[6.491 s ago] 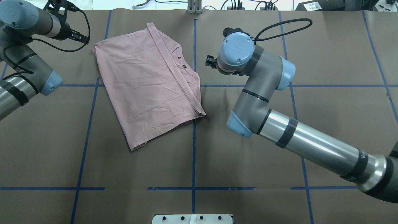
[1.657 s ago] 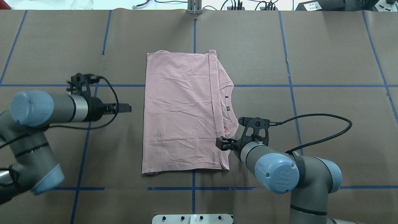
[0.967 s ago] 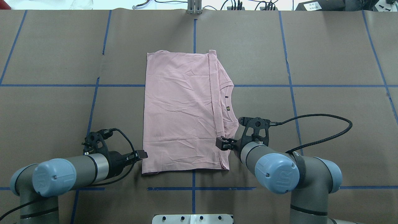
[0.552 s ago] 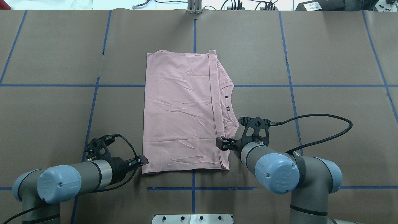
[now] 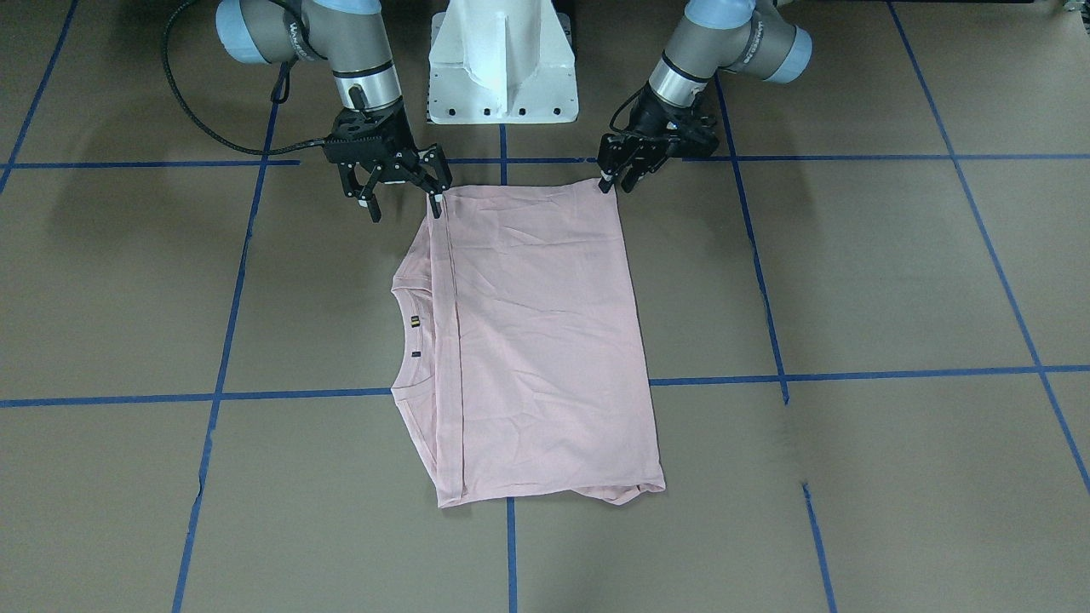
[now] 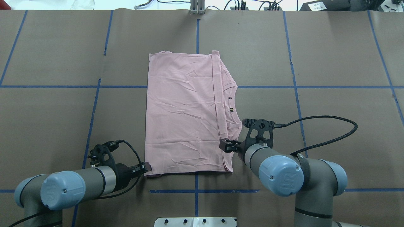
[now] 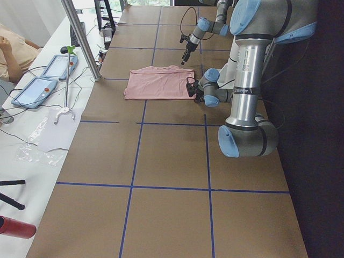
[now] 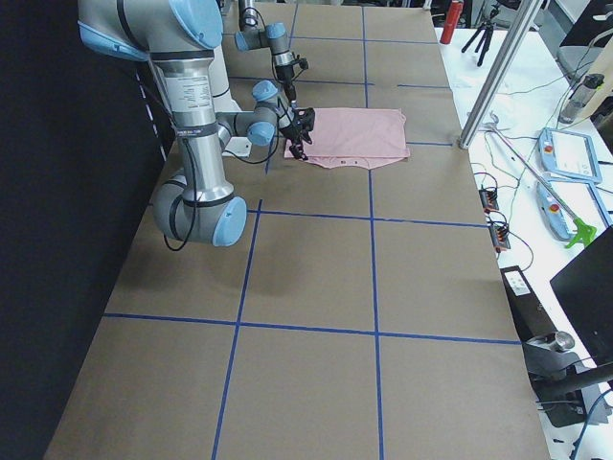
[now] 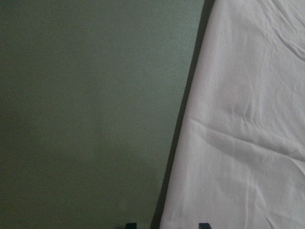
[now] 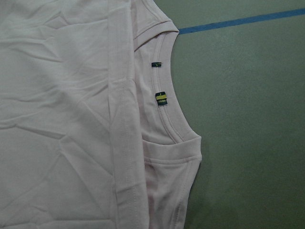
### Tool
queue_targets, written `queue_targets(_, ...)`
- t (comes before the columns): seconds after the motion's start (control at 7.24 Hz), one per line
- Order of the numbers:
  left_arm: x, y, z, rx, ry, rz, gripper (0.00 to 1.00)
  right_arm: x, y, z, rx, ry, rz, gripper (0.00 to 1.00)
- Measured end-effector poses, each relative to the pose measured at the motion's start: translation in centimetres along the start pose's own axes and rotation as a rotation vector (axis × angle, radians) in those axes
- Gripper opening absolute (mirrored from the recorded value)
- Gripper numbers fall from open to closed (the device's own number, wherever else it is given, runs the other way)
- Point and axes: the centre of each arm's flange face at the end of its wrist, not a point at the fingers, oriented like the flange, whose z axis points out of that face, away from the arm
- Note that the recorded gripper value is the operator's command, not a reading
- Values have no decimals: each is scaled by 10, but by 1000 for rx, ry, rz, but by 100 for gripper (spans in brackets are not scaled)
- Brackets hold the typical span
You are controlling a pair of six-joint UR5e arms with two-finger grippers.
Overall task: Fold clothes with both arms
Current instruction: 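Pinch the shirt's two corners nearest the robot with both grippers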
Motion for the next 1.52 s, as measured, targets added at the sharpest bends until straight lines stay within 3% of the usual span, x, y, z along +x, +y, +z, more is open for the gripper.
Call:
queue_targets(0.14,2,5,1,-7,0,-7,49,0,0,0,0,0,0,100)
queue_targets(0.28,4,9,2,-12,0,-13,40,0,0,0,1,1,0,100)
queue_targets(0.55,5,12,3,-15,1,-32,0,0,0,0,2,1,0,100)
queue_targets(0.97,5,13,3,-15,1,-65,0,-1,0,0,2,-1,0,100)
queue_targets(1.1,6,13,2,-15,2,-65,0,-3,1,-1,0,-3,7,94)
queue_targets(1.38,8,13,2,-16,7,-62,0,-20,15,-2,-21,14,130,71)
queue_targets(1.52,8,13,1,-17,8,-61,0,-31,24,-3,-32,47,208,59)
